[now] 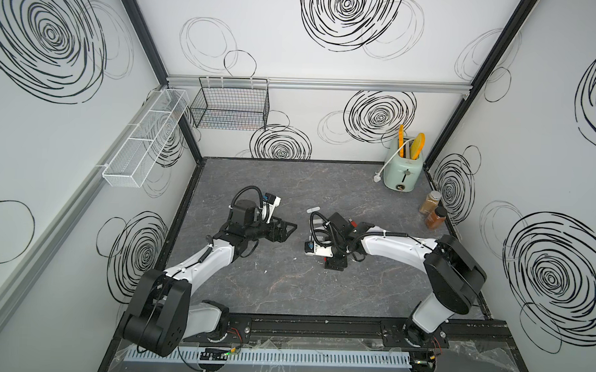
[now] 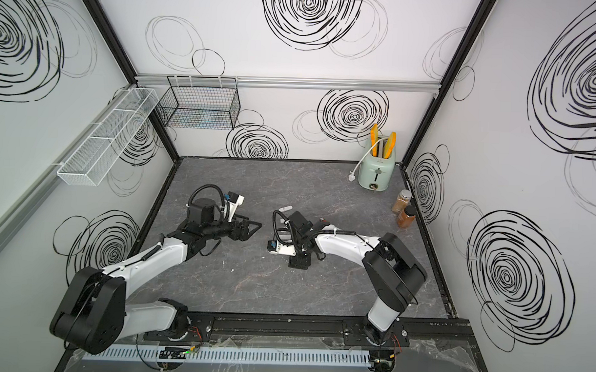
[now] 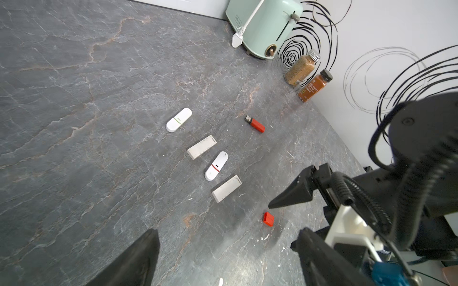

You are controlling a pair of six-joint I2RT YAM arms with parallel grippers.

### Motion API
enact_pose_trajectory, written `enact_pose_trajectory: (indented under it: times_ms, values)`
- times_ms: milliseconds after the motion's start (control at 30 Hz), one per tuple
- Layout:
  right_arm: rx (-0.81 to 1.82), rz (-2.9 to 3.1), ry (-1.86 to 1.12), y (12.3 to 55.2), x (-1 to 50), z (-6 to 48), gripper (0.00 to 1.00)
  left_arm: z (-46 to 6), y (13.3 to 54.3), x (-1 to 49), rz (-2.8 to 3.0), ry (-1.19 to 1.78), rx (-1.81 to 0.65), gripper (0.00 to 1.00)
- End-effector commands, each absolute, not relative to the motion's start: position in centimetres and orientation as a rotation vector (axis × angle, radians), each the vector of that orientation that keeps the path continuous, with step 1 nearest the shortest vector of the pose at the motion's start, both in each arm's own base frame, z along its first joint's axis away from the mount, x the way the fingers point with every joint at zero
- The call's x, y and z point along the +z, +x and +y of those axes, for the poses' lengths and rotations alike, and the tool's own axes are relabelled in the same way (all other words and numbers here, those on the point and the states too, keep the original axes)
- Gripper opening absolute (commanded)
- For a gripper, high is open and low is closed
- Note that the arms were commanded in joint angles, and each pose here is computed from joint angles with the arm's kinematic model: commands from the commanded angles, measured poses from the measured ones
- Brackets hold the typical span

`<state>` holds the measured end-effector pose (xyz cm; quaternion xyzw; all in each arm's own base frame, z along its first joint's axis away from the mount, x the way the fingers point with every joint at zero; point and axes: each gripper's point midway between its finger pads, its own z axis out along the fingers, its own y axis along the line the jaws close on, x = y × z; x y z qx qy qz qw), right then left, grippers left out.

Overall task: Close the usb drive cover
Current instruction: Pick up the cover from the center of the board.

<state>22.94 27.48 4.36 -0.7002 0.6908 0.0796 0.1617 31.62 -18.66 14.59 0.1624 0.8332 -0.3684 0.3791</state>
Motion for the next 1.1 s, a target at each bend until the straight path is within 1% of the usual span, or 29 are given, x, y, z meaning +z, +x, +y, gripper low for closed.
enact_pose_trajectory:
  times_ms: [0,200,400,633,733,800,900,1067]
  values:
    - [0.234,1.967,-2.091,23.1,4.1,26.3,0.65,-18.4,32.4,16.6,2.055,0.441,-0.906,0.92]
    - [0.24,1.955,-2.145,22.8,2.2,26.5,0.64,-18.2,32.4,16.8,2.052,0.433,-0.903,0.92]
    - [0.237,1.956,-2.145,22.8,1.5,26.6,0.62,-18.1,32.5,16.7,2.056,0.428,-0.905,0.92]
    - [0.259,1.929,-2.191,21.0,0.3,26.5,0.6,-18.1,32.5,16.7,2.056,0.426,-0.909,0.92]
    - [0.217,1.945,-2.199,21.0,0.0,26.1,0.54,-18.1,32.6,16.8,2.058,0.423,-0.913,0.92]
    - [0.22,1.94,-2.186,20.9,0.1,26.1,0.52,-18.0,32.6,16.7,2.063,0.418,-0.904,0.92]
    - [0.21,1.945,-2.172,20.9,0.1,25.9,0.45,-18.1,32.5,16.8,2.054,0.424,-0.912,0.92]
    - [0.203,1.959,-2.136,20.9,0.2,25.6,0.43,-18.0,32.5,16.8,2.056,0.422,-0.909,0.93]
